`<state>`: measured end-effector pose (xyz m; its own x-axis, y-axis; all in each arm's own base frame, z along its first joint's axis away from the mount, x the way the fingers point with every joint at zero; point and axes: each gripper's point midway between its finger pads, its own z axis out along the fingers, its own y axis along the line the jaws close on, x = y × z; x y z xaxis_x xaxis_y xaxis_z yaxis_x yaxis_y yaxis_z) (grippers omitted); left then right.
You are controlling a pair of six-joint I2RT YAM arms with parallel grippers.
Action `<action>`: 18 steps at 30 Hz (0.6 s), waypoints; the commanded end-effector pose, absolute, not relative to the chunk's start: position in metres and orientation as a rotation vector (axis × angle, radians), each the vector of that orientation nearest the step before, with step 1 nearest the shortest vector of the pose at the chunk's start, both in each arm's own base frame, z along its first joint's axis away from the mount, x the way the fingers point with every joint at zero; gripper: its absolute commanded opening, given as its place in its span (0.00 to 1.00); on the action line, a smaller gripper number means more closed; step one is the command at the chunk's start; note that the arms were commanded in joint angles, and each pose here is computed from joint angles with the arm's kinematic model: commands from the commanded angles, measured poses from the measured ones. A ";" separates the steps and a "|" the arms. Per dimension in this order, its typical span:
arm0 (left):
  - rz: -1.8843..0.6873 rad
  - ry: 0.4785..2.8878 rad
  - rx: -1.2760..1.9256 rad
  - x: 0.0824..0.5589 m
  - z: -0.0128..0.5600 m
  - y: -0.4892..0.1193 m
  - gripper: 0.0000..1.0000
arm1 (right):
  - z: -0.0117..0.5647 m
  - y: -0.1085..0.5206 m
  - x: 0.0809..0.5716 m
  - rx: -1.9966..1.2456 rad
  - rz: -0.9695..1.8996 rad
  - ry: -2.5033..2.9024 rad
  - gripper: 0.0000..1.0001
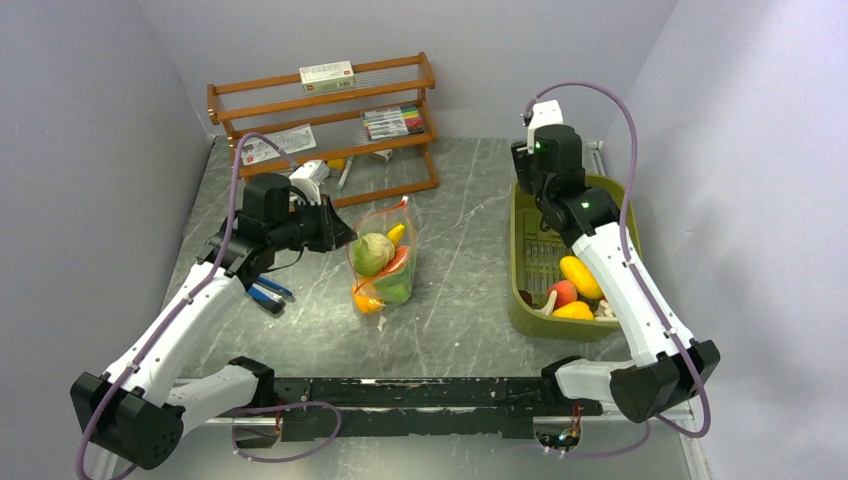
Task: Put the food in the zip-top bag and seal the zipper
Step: Pick up the fake fruit from the bin.
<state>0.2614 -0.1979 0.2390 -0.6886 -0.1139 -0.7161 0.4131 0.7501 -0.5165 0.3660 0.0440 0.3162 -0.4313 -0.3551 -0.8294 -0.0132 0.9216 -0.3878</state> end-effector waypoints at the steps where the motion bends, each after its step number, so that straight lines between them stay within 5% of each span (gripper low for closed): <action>1: -0.902 2.135 0.269 0.262 0.246 -0.203 0.07 | 0.298 0.015 0.365 -0.463 -0.619 2.053 0.54; 18: -0.920 2.141 0.279 0.260 0.239 -0.205 0.07 | 0.168 -0.052 0.376 -0.846 -0.672 2.270 0.55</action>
<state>0.2597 -0.2008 0.2342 -0.6968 -0.1015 -0.7101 0.4253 0.7387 -0.5229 0.3594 -0.0481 0.1846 -0.6460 -0.6652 -0.3745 -0.3436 0.6915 -0.6355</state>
